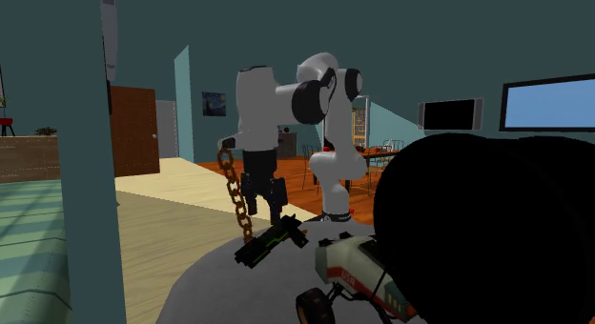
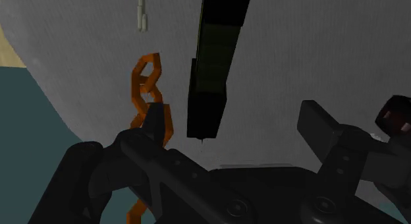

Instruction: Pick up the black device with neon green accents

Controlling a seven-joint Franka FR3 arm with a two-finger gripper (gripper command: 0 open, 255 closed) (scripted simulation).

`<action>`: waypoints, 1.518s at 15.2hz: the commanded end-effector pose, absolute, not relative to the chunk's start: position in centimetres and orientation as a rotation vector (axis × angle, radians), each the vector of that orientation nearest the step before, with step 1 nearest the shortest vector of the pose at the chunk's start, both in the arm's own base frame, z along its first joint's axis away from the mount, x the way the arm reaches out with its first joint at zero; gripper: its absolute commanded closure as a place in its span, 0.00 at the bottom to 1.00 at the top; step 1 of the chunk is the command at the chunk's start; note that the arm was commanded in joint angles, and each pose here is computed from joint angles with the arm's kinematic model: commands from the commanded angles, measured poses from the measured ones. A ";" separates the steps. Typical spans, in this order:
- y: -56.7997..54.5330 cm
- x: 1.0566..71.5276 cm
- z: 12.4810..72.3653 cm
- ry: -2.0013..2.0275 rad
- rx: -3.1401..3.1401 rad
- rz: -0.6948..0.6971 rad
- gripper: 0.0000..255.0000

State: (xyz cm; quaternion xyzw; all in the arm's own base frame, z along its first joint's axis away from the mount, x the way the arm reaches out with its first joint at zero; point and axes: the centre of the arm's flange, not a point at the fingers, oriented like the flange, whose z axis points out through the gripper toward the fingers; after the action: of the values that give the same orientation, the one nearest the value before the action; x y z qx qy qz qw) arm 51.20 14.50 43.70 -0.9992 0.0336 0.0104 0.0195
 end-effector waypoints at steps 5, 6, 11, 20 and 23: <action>14.6 50.0 38.5 0.114 -3.130 0.265 0.00; 14.6 50.0 38.0 0.114 -3.130 0.265 0.00; 14.5 50.1 37.1 0.114 -3.130 0.265 1.00; 14.6 50.0 37.7 0.114 -3.130 0.265 1.00; 14.6 50.0 39.2 0.114 -3.130 0.265 1.00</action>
State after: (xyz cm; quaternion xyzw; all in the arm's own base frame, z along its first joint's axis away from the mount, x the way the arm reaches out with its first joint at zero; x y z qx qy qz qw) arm 50.02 14.67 38.79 -0.9958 0.0362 0.0843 -0.0008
